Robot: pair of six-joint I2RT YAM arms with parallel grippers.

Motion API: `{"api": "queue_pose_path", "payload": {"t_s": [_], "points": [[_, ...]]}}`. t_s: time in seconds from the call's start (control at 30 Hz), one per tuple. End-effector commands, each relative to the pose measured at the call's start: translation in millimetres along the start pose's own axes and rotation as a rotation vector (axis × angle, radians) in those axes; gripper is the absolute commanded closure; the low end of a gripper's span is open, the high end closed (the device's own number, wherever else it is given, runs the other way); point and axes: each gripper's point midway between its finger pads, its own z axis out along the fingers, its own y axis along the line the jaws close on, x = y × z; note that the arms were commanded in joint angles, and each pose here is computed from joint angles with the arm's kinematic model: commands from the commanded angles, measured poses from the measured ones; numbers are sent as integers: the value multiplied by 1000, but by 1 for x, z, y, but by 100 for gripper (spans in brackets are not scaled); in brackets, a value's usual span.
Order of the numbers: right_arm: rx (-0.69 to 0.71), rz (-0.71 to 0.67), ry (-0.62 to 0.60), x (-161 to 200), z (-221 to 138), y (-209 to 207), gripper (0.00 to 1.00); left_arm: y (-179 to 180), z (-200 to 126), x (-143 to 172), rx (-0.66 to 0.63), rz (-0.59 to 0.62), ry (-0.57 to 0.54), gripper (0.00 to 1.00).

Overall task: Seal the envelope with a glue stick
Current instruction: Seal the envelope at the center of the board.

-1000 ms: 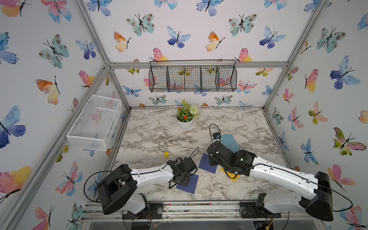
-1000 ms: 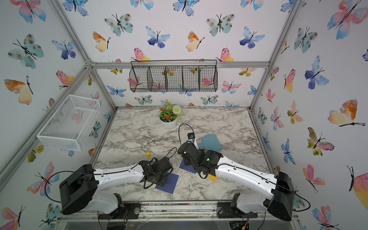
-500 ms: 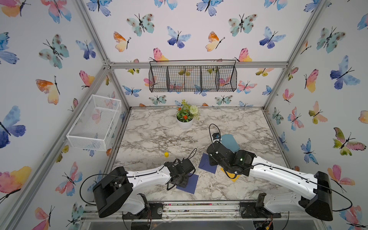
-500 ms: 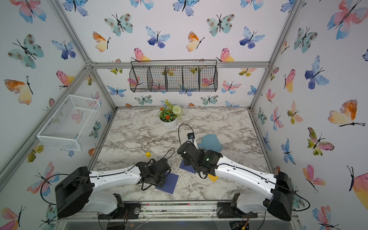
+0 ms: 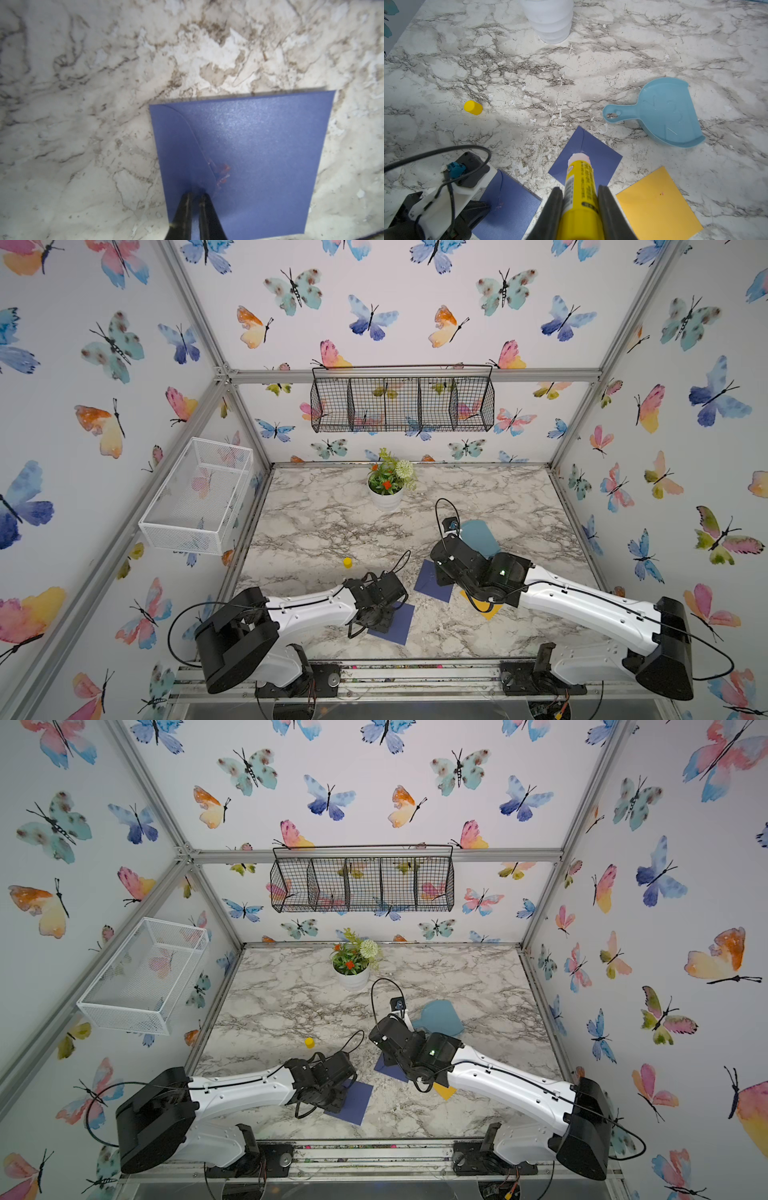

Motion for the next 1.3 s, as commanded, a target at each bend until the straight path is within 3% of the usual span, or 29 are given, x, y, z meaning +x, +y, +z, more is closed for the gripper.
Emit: {"api": "queue_pose_path", "payload": {"t_s": [0.0,0.23,0.93,1.1,1.27], "points": [[6,0,-9,-8,-3,-1,97,7,15,17,-28,2,68,86],[5,0,-9,-7,-4,-1,97,13,25,27,-89,18,115,90],[11,-5,-18,-6,-6,-6,97,16,47,51,-213,106,230,82],[20,4,-25,-7,-8,-11,97,12,46,47,-218,118,228,82],[25,15,-45,-13,-12,-14,97,3,29,24,-225,143,169,81]]}}
